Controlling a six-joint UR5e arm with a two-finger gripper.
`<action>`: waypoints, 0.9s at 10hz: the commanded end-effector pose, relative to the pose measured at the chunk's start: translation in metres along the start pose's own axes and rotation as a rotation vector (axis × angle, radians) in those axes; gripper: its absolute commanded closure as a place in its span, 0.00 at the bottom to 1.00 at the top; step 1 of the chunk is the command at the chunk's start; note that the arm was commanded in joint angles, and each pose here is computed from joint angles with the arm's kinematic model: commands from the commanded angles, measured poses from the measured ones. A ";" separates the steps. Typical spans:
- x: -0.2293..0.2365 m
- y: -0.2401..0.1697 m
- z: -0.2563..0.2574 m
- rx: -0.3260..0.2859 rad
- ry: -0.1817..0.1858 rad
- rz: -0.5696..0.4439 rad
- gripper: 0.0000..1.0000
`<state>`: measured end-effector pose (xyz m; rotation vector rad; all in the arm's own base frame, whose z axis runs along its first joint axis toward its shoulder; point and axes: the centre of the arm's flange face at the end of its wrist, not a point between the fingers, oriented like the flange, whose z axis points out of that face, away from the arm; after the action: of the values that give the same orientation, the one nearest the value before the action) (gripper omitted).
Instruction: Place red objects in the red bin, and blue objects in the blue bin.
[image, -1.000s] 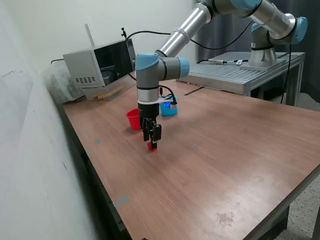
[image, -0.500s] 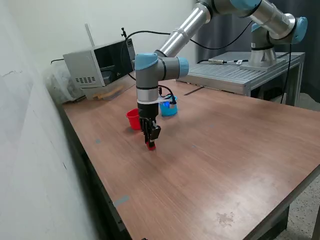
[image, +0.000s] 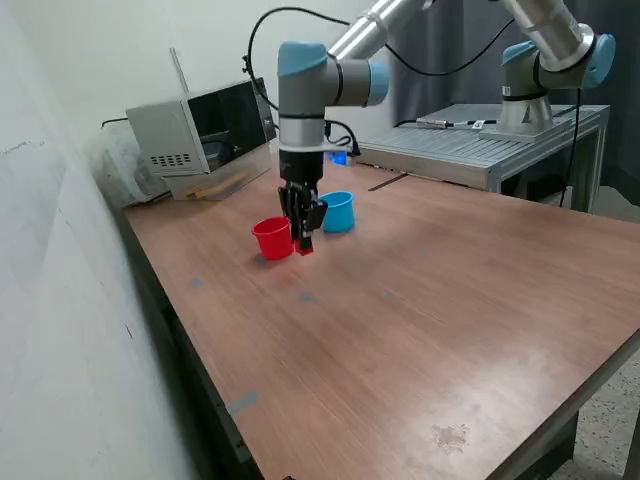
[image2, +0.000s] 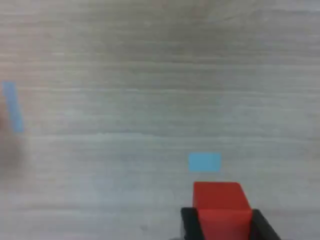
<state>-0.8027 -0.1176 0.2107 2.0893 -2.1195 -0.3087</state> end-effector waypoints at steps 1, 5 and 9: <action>-0.008 -0.011 -0.079 -0.013 -0.007 0.005 1.00; -0.134 -0.012 -0.087 -0.002 -0.077 0.124 1.00; -0.195 -0.017 -0.059 0.035 -0.086 0.186 1.00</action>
<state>-0.7670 0.0621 0.2858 1.9160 -2.3405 -0.3688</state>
